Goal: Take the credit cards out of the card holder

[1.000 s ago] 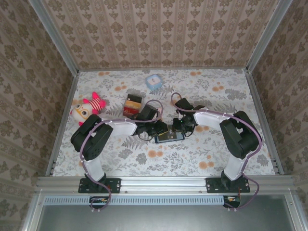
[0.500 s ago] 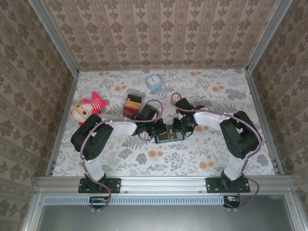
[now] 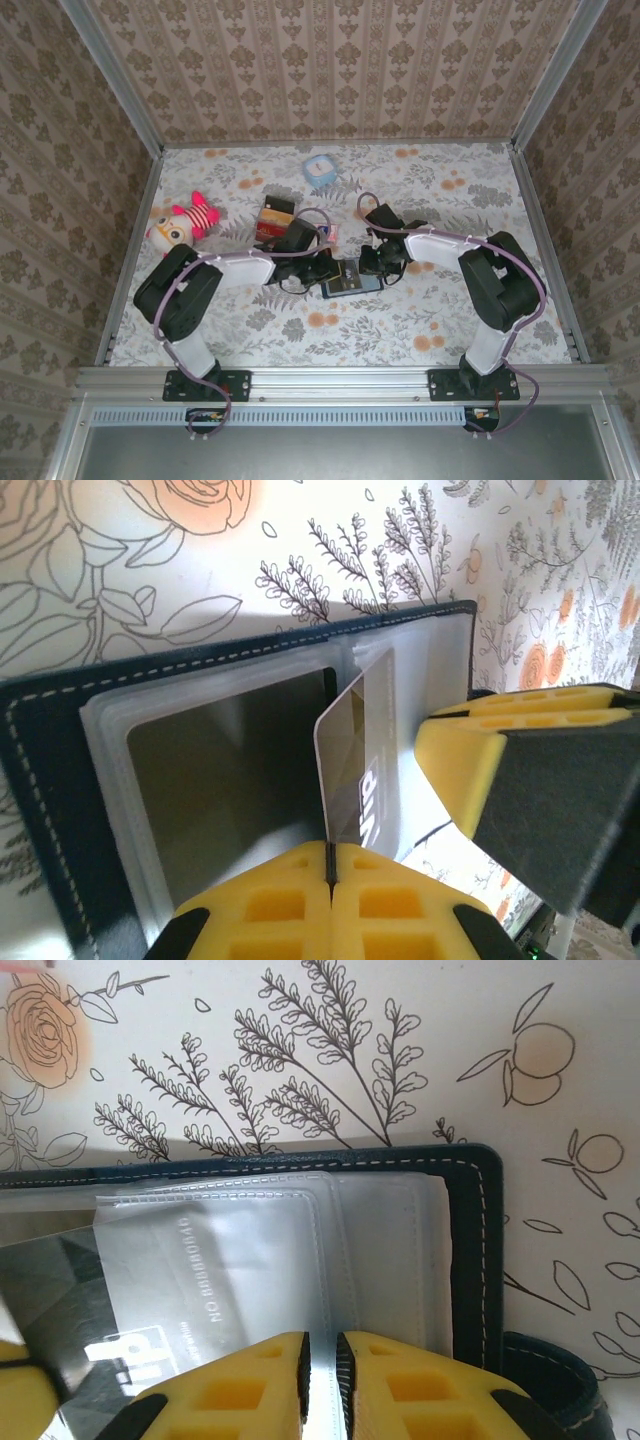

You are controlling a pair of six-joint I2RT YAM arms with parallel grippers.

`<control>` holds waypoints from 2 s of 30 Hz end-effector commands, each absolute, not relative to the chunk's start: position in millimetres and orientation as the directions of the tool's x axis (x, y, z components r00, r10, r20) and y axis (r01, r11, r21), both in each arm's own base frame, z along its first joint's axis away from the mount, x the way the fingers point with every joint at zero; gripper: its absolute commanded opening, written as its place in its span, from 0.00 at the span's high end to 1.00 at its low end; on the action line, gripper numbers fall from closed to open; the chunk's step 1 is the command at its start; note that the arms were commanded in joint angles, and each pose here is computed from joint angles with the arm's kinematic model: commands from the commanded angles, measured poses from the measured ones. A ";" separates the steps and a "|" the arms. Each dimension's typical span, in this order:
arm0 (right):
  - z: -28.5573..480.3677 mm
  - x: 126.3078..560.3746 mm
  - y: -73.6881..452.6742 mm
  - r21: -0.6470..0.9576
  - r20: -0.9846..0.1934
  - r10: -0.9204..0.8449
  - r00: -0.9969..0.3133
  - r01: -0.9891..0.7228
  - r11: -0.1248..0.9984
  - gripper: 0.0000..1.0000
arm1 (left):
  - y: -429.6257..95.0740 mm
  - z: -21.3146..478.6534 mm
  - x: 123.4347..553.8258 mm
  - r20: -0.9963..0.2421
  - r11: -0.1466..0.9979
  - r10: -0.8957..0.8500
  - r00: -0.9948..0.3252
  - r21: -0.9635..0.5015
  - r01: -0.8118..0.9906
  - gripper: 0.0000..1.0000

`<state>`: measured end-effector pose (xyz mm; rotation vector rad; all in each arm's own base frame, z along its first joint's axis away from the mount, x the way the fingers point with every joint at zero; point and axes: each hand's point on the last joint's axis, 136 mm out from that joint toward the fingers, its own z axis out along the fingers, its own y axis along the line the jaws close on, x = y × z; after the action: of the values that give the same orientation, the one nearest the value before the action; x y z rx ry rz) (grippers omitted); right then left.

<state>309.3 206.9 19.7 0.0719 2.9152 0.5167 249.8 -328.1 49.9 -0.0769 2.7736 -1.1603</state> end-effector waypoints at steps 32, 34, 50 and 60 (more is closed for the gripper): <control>148.8 328.4 261.1 0.918 -0.178 0.202 -0.963 -0.089 0.387 0.21 | -289.5 186.8 266.1 -0.323 0.498 -0.205 -0.924 -0.847 0.185 1.00; 163.8 330.6 263.9 0.939 -0.181 0.207 -0.961 -0.107 0.325 0.18 | -292.8 200.6 268.3 -0.333 0.468 -0.211 -0.919 -0.860 0.204 1.00; 197.5 327.3 272.1 0.984 -0.145 0.211 -0.966 -0.118 0.137 0.33 | -297.9 224.6 291.0 -0.283 0.332 -0.321 -0.904 -0.927 0.172 1.00; 197.4 333.3 272.7 0.992 -0.105 0.240 -0.965 -0.084 0.094 0.64 | -295.3 220.0 294.4 -0.261 0.327 -0.336 -0.905 -0.934 0.147 1.00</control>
<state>334.3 271.5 194.5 0.1686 2.1644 1.9203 293.9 -295.8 219.6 -0.1597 2.2024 -1.5761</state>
